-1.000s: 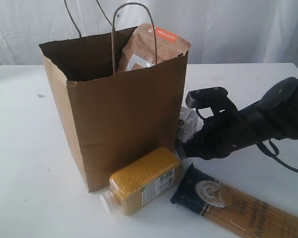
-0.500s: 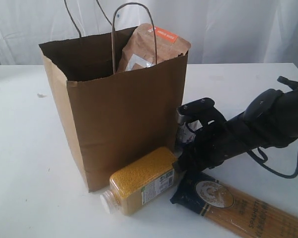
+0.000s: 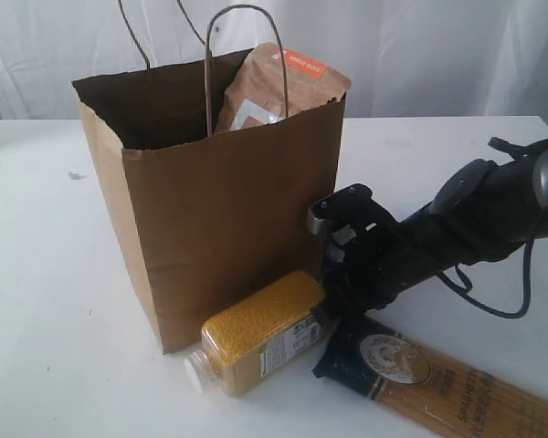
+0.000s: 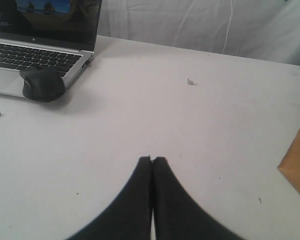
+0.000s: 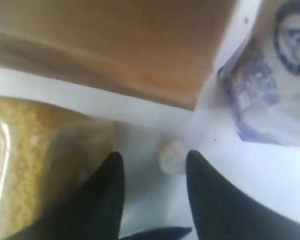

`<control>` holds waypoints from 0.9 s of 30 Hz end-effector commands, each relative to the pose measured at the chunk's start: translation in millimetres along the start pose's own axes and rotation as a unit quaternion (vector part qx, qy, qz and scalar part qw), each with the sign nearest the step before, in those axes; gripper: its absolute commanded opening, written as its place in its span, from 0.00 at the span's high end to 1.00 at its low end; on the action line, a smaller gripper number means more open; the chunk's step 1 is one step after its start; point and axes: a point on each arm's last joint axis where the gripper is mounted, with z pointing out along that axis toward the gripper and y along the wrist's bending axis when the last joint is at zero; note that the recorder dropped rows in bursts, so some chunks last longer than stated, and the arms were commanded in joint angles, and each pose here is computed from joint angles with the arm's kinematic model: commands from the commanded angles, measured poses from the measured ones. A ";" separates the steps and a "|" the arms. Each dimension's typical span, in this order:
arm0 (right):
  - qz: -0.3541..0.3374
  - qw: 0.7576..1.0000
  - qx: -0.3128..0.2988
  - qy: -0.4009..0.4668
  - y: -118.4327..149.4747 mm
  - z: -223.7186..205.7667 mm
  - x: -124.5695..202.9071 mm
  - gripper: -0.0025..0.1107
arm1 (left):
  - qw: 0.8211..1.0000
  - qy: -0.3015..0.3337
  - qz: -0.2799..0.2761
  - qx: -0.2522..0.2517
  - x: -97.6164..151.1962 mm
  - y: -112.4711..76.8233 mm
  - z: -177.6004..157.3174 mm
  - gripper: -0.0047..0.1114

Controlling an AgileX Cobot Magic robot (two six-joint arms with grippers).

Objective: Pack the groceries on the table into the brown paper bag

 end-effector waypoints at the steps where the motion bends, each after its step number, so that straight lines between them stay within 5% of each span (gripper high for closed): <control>1: -0.007 1.000 -0.007 0.002 1.5 0.3 -0.5 0.75 | 1.000 -0.005 0.005 -0.002 -0.3 0.5 -0.5 0.96; 7: -0.008 1.000 -0.018 0.006 3.7 -0.3 0.1 0.98 | 1.000 -0.005 0.005 -0.002 -0.3 0.5 -0.5 0.96; 27: -0.022 0.999 -0.003 -0.027 9.6 -30.6 -14.7 0.98 | 1.000 -0.005 0.005 -0.002 -0.3 0.5 -0.5 0.96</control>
